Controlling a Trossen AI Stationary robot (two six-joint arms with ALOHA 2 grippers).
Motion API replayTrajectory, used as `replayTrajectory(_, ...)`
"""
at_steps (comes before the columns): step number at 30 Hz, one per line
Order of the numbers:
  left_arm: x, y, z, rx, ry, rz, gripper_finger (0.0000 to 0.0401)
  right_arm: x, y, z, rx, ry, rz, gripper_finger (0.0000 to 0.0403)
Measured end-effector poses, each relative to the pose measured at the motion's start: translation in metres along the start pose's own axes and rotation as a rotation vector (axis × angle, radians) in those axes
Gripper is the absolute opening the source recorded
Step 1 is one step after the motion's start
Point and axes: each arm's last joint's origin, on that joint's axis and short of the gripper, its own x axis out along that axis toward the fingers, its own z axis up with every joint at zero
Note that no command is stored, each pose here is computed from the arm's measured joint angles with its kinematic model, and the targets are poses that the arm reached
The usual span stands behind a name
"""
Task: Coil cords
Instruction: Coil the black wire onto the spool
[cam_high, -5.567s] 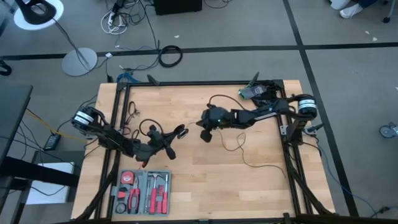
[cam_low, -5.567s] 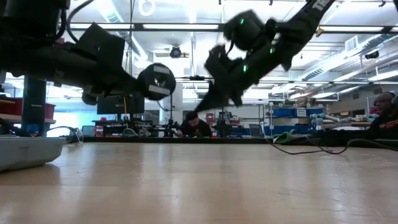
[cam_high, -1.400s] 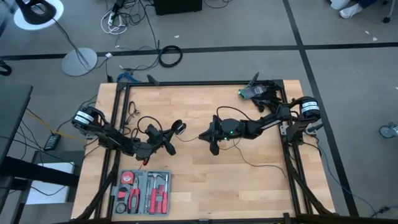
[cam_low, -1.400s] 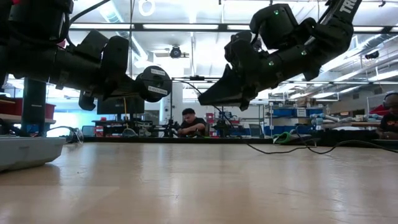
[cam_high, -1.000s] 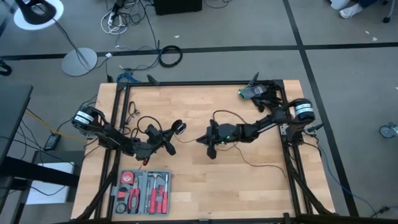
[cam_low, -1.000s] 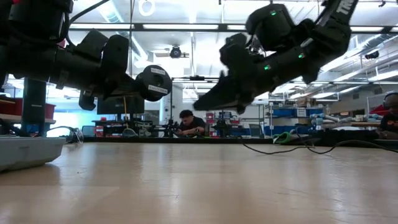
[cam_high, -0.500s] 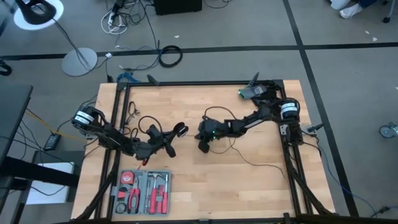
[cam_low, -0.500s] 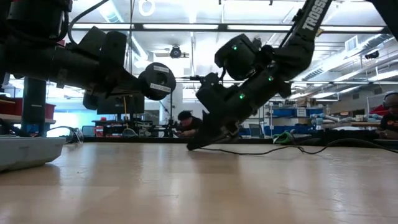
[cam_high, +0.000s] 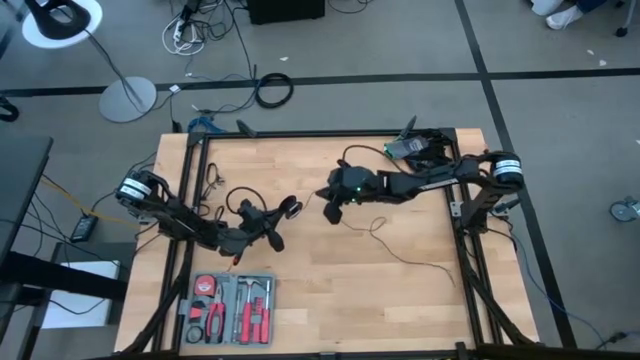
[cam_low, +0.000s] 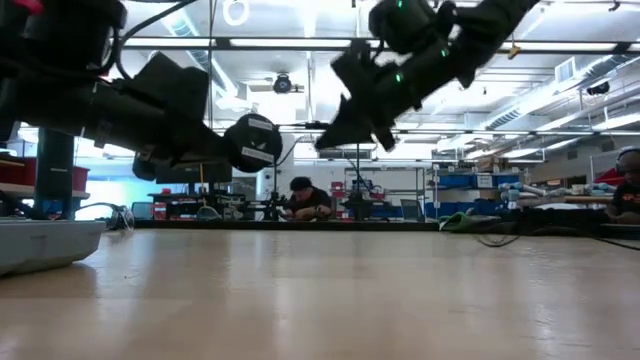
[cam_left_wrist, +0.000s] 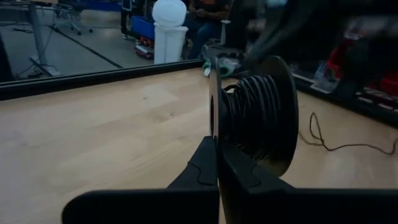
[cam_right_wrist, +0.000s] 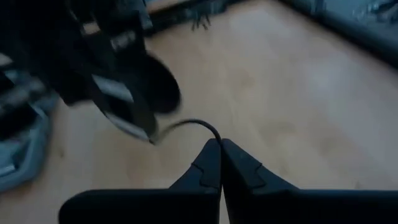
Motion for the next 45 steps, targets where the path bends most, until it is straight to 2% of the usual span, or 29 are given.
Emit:
replayTrajectory(9, 0.014, -0.014, 0.002, 0.07, 0.065, 0.001, 0.0, 0.003, 0.021, 0.041, -0.092, -0.007, 0.026, 0.0)
replayTrajectory(16, 0.017, -0.017, 0.004, 0.052, 0.053, 0.032, 0.0, 0.01, 0.055, 0.042, -0.144, -0.042, 0.106, 0.0)
replayTrajectory(23, 0.018, -0.016, 0.004, 0.048, 0.052, 0.041, 0.0, 0.041, 0.075, 0.014, -0.192, -0.028, 0.141, 0.0005)
replayTrajectory(25, 0.018, -0.017, 0.006, 0.015, 0.033, 0.052, 0.0, 0.048, 0.076, 0.007, -0.208, -0.016, 0.146, 0.0012)
replayTrajectory(33, 0.015, -0.019, 0.01, -0.028, -0.016, 0.08, 0.0, 0.065, 0.075, -0.02, -0.207, 0.062, 0.137, 0.0049)
replayTrajectory(36, 0.014, -0.02, 0.009, -0.032, -0.022, 0.084, 0.0, 0.067, 0.069, -0.039, -0.209, 0.108, 0.124, 0.0062)
replayTrajectory(40, 0.007, -0.015, 0.007, -0.051, -0.042, 0.091, 0.0, 0.062, 0.065, -0.062, -0.176, -0.038, 0.175, 0.0072)
replayTrajectory(45, 0.0, -0.008, 0.005, -0.073, -0.062, 0.093, 0.0, 0.033, 0.048, -0.096, -0.077, -0.272, 0.26, 0.007)
